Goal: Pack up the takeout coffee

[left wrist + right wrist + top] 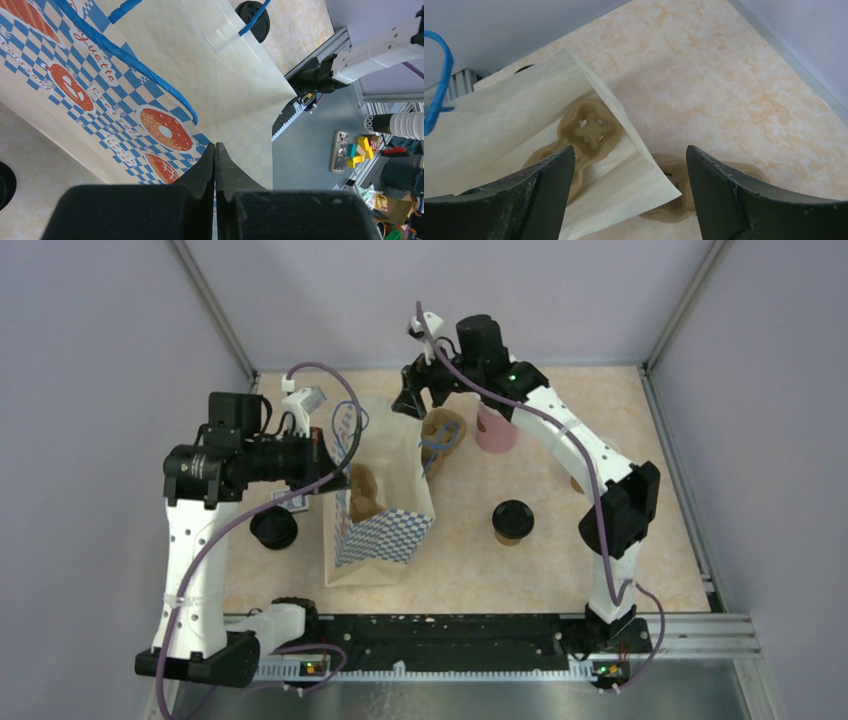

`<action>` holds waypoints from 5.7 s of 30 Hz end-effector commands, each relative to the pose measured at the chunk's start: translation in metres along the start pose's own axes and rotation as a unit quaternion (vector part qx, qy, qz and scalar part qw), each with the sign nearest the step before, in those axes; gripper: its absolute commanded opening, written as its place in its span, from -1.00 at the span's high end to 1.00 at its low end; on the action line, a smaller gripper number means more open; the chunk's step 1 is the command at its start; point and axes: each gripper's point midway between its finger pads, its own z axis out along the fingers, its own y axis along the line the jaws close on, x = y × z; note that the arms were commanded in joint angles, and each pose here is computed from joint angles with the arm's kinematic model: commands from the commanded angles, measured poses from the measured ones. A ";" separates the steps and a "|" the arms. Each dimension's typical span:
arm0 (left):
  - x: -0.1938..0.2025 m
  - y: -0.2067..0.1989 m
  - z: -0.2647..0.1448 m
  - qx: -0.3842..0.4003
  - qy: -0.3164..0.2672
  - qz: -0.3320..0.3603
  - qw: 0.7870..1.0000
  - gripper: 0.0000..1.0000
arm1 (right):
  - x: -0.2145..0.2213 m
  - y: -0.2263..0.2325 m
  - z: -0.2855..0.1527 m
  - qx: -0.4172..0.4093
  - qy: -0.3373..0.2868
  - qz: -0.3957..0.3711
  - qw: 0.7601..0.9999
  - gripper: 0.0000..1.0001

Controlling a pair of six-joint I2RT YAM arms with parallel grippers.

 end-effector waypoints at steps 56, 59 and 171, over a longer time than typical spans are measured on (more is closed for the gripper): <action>-0.071 0.034 -0.035 -0.174 -0.163 -0.067 0.969 -0.97 | 0.093 0.111 -0.169 0.037 -0.045 0.196 0.979 1.00; -0.077 0.025 -0.046 -0.174 -0.171 -0.068 0.967 -0.98 | 0.104 0.114 -0.170 0.032 -0.039 0.200 0.978 1.00; -0.001 0.084 0.001 -0.282 -0.146 -0.026 0.948 -0.18 | 0.076 0.030 -0.087 0.166 -0.113 0.061 0.978 1.00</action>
